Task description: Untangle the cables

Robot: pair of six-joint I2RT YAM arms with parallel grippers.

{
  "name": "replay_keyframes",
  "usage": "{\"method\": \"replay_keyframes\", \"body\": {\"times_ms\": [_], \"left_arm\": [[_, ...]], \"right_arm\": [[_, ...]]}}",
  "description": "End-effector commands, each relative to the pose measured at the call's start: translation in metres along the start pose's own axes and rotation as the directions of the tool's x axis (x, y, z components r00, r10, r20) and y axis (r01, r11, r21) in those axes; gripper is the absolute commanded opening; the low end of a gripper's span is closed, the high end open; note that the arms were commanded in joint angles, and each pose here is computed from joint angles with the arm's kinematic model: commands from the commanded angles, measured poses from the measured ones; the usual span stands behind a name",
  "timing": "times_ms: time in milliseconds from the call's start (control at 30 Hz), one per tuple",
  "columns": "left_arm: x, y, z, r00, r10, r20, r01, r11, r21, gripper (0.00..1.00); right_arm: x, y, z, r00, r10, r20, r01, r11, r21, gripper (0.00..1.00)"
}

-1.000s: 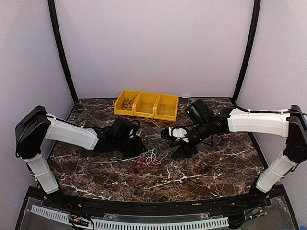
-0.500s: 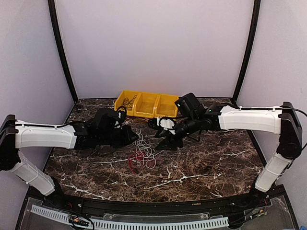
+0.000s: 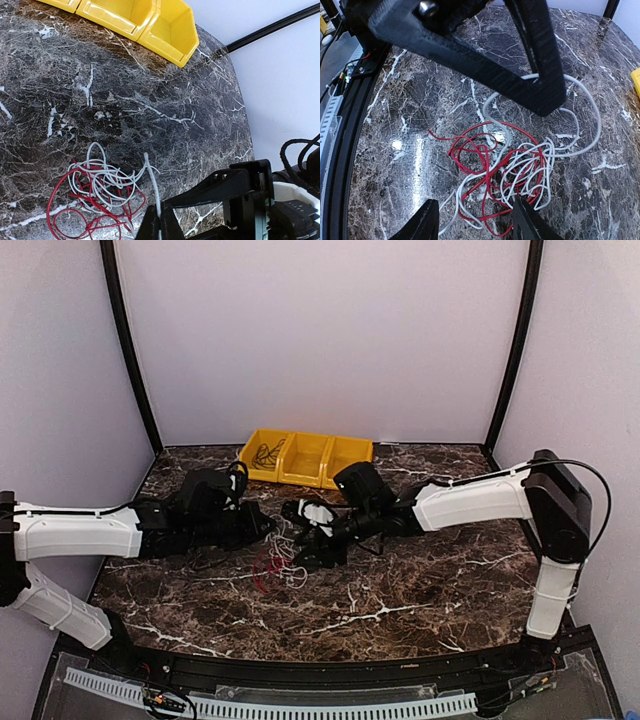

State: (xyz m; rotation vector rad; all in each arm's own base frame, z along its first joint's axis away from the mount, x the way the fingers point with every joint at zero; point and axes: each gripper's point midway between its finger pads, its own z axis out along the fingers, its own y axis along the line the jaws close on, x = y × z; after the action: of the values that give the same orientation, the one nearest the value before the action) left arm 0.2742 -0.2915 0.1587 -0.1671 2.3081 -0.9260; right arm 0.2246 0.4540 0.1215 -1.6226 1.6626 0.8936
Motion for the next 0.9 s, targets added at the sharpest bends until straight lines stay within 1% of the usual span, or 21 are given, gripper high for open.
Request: {"method": "replay_keyframes", "body": {"times_ms": [0, 233, 333, 400, 433, 533, 600, 633, 733, 867], "left_arm": [[0.001, 0.006, -0.002, 1.000, -0.019, 0.015, 0.019, 1.000, -0.007, 0.00], [-0.002, -0.002, 0.001, 1.000, -0.029, 0.013, 0.029, 1.000, 0.007, 0.00], [-0.012, -0.008, -0.008, 0.998, -0.026, 0.049, 0.025, 1.000, 0.016, 0.00], [-0.024, -0.015, -0.018, 0.996, -0.008, 0.084, 0.007, 1.000, 0.017, 0.00], [-0.032, -0.019, -0.024, 0.995, 0.012, 0.104, -0.013, 1.000, 0.008, 0.00], [-0.065, -0.048, -0.057, 0.979, 0.043, 0.201, -0.055, 0.997, 0.050, 0.00], [-0.090, -0.065, -0.085, 0.954, 0.084, 0.287, -0.105, 0.993, 0.060, 0.00], [-0.100, -0.074, -0.102, 0.941, 0.084, 0.327, -0.117, 0.990, 0.083, 0.00], [-0.137, -0.101, -0.153, 0.883, 0.113, 0.456, -0.178, 0.979, 0.103, 0.00], [-0.169, -0.126, -0.208, 0.817, 0.147, 0.557, -0.238, 0.967, 0.094, 0.00]], "right_arm": [[-0.007, 0.002, 0.026, 0.999, 0.001, 0.043, -0.001, 1.000, -0.020, 0.53], [0.026, -0.002, 0.066, 0.999, 0.046, -0.007, -0.046, 0.999, -0.026, 0.59], [0.042, -0.002, 0.078, 0.995, 0.085, -0.046, -0.086, 0.996, -0.026, 0.51], [0.048, 0.001, 0.080, 0.993, 0.103, -0.057, -0.105, 0.994, -0.040, 0.42], [0.051, 0.003, 0.081, 0.992, 0.110, -0.064, -0.113, 0.992, -0.046, 0.39], [0.060, 0.007, 0.083, 0.988, 0.130, -0.085, -0.135, 0.989, -0.057, 0.32], [0.065, 0.008, 0.083, 0.986, 0.140, -0.093, -0.146, 0.988, -0.057, 0.31], [0.067, 0.009, 0.082, 0.985, 0.144, -0.095, -0.150, 0.987, -0.059, 0.30], [0.072, 0.012, 0.081, 0.983, 0.151, -0.106, -0.158, 0.985, -0.067, 0.31], [0.074, 0.012, 0.080, 0.982, 0.151, -0.115, -0.159, 0.985, -0.063, 0.31]]}}
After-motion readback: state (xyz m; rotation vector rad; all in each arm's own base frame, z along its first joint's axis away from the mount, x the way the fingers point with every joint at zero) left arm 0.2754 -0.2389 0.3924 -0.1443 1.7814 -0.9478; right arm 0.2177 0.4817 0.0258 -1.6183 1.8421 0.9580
